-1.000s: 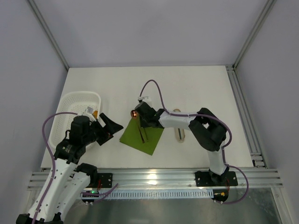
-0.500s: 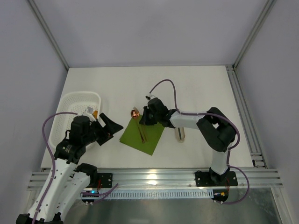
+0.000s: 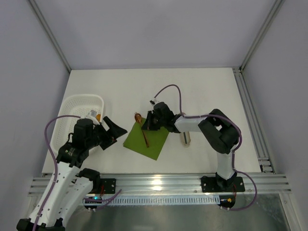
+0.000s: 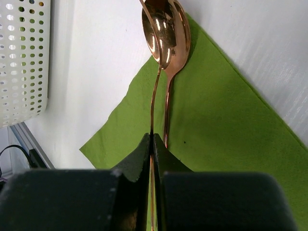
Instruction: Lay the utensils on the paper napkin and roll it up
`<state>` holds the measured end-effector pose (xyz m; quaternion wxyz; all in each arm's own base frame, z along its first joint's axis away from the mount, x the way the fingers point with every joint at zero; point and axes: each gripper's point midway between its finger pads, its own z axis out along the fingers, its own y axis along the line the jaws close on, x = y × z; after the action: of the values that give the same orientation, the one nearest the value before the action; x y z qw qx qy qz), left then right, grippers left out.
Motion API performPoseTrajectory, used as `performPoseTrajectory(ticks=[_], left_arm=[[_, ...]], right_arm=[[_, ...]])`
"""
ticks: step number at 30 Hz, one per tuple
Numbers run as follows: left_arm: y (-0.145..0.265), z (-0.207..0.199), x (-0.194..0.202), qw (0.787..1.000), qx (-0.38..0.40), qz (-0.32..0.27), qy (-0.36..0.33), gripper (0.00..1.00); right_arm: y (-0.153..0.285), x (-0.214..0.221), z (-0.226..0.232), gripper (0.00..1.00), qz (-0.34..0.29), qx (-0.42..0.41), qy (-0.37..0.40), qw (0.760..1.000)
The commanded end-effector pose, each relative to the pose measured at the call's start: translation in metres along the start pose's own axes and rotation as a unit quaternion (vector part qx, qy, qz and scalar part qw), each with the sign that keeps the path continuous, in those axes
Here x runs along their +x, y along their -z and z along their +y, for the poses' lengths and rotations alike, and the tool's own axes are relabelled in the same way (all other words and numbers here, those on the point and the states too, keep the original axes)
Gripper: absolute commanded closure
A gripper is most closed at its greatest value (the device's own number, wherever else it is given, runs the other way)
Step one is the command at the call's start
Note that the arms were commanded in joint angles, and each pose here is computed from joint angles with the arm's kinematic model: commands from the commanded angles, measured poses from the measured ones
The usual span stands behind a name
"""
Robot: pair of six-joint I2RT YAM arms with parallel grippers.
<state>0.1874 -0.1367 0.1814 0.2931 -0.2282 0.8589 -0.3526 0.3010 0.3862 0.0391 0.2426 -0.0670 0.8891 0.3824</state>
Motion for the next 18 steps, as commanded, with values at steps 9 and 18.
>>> performPoseTrajectory(ticks=[9, 18], left_arm=[[0.006, -0.015, -0.006, 1.0, 0.025, -0.004, -0.018, 0.12], [0.004, -0.016, -0.006, 1.0, 0.025, -0.002, -0.018, 0.12]], right_arm=[[0.0, -0.011, 0.004, 0.89, -0.02, -0.011, 0.007, 1.0], [0.002, -0.012, -0.004, 0.84, -0.022, 0.013, 0.017, 1.0]])
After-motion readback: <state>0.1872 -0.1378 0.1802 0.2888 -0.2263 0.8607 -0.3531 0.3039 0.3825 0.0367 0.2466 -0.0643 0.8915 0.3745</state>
